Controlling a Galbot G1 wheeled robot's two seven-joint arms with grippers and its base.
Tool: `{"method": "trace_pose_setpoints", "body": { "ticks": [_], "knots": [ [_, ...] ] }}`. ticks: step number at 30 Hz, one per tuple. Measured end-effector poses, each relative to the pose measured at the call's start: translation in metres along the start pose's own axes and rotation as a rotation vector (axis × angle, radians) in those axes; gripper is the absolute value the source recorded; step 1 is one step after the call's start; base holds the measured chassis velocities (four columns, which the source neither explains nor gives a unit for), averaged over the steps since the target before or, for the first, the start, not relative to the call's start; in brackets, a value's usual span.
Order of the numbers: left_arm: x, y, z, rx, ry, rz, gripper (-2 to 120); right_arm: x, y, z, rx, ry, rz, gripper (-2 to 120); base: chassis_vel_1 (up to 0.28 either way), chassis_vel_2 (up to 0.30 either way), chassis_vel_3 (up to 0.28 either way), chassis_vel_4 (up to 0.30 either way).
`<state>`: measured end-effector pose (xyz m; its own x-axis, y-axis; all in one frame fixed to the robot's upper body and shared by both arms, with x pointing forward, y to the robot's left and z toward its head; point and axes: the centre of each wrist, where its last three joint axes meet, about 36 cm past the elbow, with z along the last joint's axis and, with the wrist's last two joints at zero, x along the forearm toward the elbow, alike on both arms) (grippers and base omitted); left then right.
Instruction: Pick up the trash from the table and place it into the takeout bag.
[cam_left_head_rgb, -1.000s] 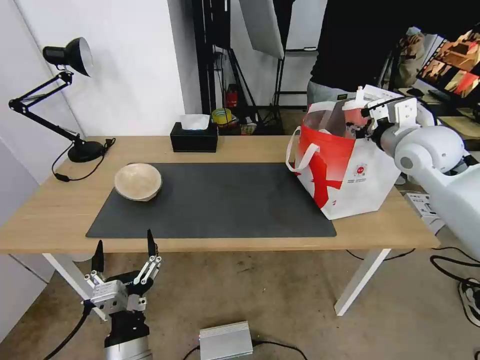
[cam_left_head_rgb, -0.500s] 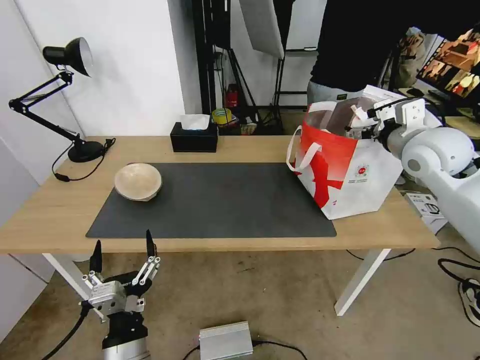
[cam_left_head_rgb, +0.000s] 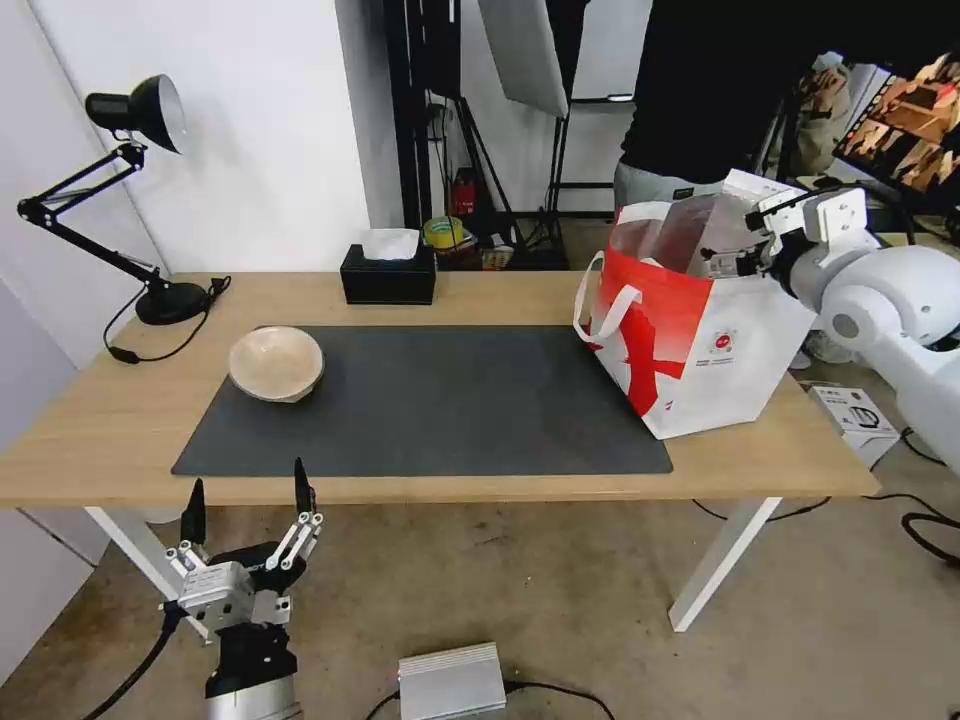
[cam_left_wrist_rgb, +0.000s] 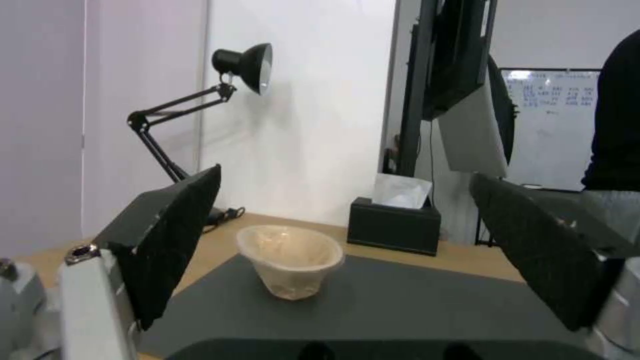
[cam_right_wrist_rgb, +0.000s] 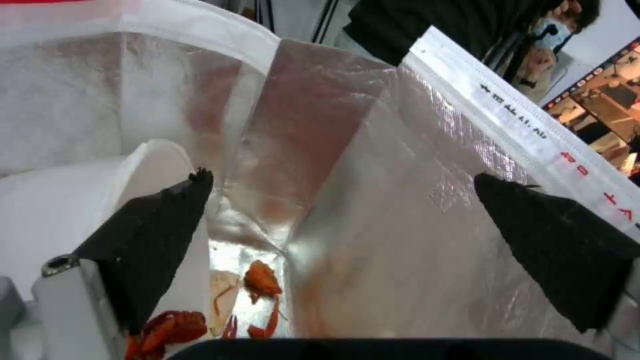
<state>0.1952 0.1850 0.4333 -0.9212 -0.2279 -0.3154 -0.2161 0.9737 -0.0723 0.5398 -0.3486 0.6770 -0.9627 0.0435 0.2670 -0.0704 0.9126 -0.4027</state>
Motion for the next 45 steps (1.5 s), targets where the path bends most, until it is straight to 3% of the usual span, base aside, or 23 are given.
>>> {"method": "trace_pose_setpoints", "body": {
  "ticks": [14,18,22,24,27,33,45],
  "knots": [
    [0.0,0.0,-0.001,-0.001,-0.002,-0.005,100,0.019,0.009,-0.014,-0.056,-0.071,-0.024,100,0.0,0.0,0.0,0.0],
    [0.0,0.0,-0.001,-0.001,0.0,-0.006,100,0.035,0.019,-0.02,-0.118,-0.193,-0.03,100,0.0,0.0,0.0,0.0],
    [0.0,0.0,0.001,-0.002,0.003,-0.007,100,0.062,0.05,-0.02,-0.264,-0.471,-0.027,100,0.0,0.0,0.0,0.0],
    [0.0,0.0,0.002,-0.003,0.004,-0.007,100,0.068,0.056,-0.02,-0.287,-0.507,-0.033,100,0.0,0.0,0.0,0.0],
    [0.0,0.001,0.002,-0.003,0.004,-0.009,100,0.092,0.077,-0.01,-0.351,-0.618,-0.063,100,0.0,0.0,0.0,0.0],
    [0.0,0.0,0.002,-0.002,0.003,-0.01,100,0.12,0.106,0.024,-0.412,-0.719,-0.092,100,0.0,0.0,0.0,0.0],
    [0.0,-0.001,0.001,0.004,0.002,-0.012,100,0.164,0.148,0.082,-0.455,-0.713,-0.13,100,0.0,0.0,0.0,0.0]
  ]
}}
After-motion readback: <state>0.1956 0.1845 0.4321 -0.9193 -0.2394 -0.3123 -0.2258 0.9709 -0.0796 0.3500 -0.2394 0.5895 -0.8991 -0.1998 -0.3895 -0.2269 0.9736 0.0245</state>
